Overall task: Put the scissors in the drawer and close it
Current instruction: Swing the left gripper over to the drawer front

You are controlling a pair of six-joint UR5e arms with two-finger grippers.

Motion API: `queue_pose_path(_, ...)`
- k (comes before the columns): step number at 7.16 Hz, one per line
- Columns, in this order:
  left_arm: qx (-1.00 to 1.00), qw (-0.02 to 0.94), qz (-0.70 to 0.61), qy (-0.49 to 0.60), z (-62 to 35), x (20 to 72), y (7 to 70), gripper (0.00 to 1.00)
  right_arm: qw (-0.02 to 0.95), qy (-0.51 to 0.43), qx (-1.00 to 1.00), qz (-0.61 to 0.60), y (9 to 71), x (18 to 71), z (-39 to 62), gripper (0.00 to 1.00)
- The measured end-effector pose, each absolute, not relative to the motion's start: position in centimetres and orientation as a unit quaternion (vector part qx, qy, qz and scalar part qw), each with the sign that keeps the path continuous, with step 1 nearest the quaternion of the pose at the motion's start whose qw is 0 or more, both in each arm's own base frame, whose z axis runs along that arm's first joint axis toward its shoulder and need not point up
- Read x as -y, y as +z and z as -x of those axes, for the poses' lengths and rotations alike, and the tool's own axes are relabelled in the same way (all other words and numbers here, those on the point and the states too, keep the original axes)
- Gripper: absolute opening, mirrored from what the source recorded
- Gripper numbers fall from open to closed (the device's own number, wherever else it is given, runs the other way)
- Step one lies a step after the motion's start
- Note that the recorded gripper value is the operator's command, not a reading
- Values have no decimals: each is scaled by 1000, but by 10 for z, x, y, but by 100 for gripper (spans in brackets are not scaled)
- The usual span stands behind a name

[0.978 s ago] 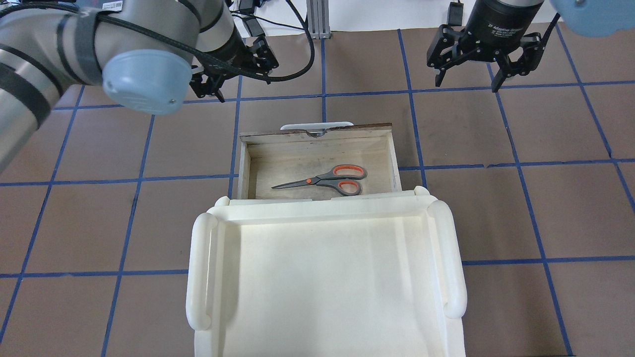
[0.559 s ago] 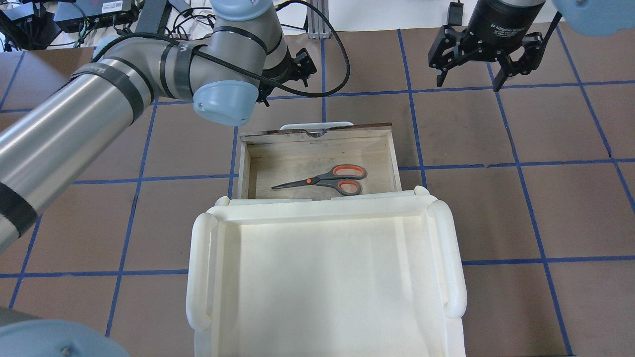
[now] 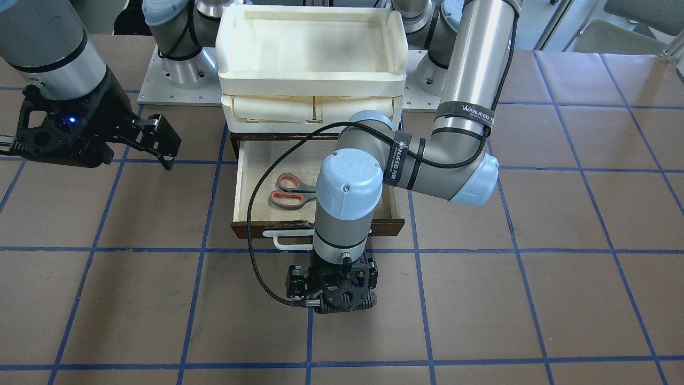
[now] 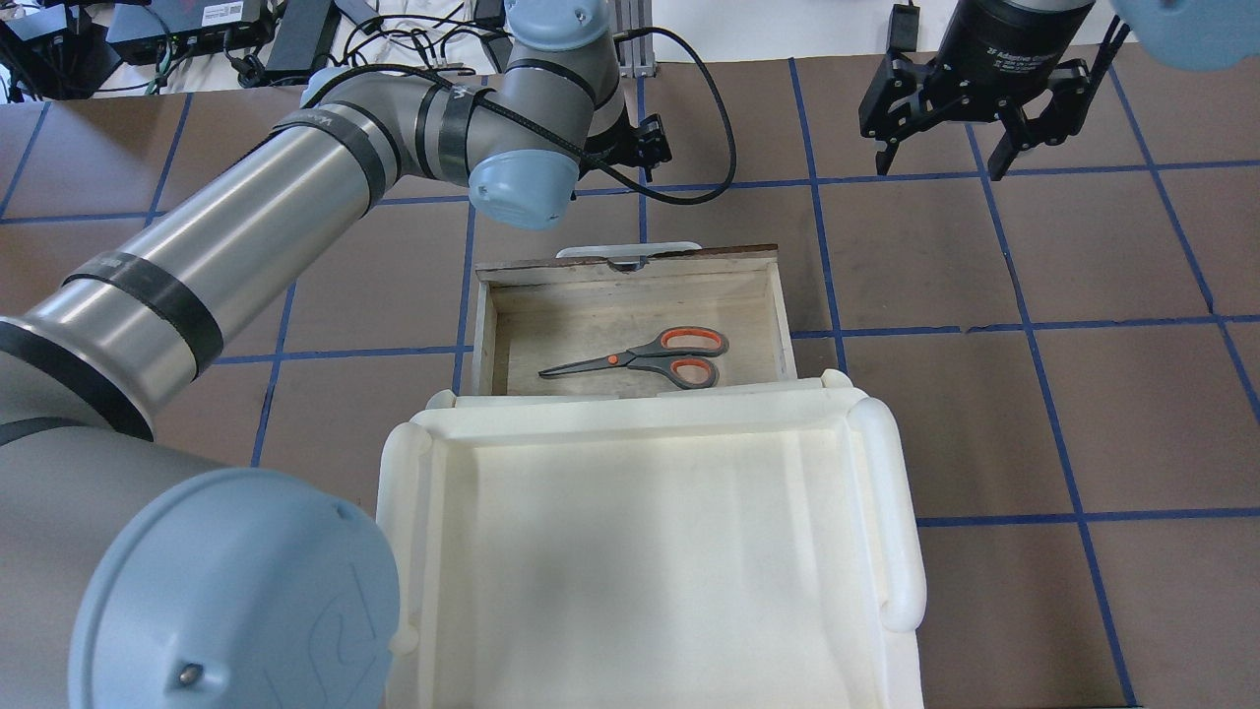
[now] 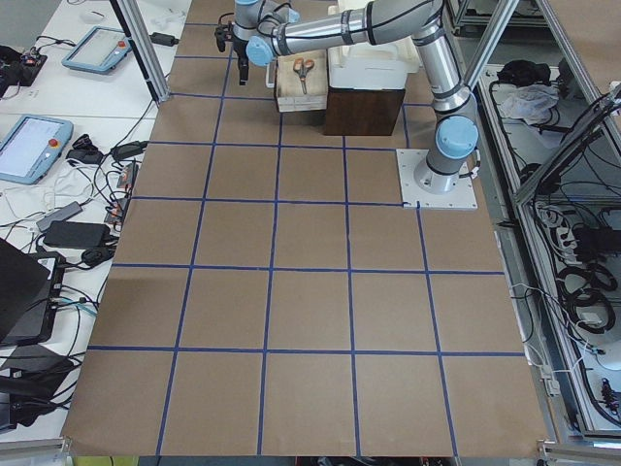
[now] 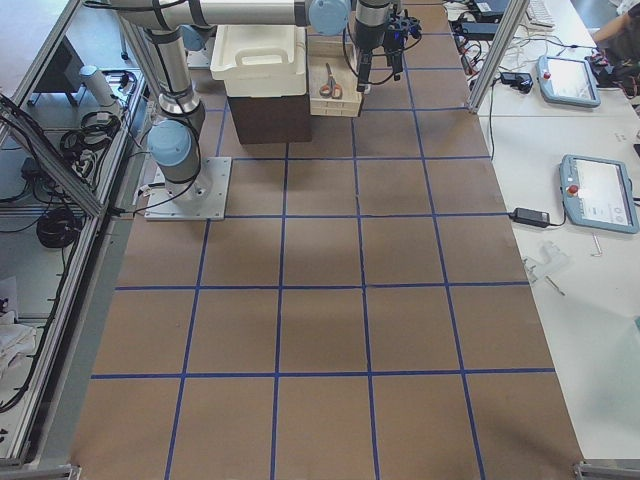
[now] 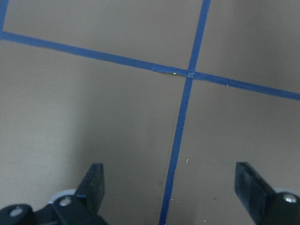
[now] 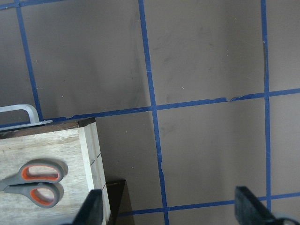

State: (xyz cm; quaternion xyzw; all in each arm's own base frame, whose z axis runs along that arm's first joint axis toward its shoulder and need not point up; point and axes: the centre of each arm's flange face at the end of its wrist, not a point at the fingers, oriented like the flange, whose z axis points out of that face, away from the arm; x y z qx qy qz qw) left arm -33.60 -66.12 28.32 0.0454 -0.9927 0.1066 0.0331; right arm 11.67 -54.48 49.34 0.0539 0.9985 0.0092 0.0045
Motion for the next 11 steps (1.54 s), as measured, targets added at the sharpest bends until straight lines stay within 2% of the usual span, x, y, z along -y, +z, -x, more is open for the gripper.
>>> queue_pose_path(2, 997, 23, -2, 78, 339, 667, 259, 100, 2, 4, -999, -52, 496, 544, -115, 100)
queue_pose_path(6, 998, 23, -50, 7, 345, 672, 243, 100, 1, 7, -999, -51, 496, 544, -113, 100)
queue_pose_path(11, 995, 1, -71, -75, 363, 647, 221, 100, 1, 12, -999, -46, 495, 544, -106, 100)
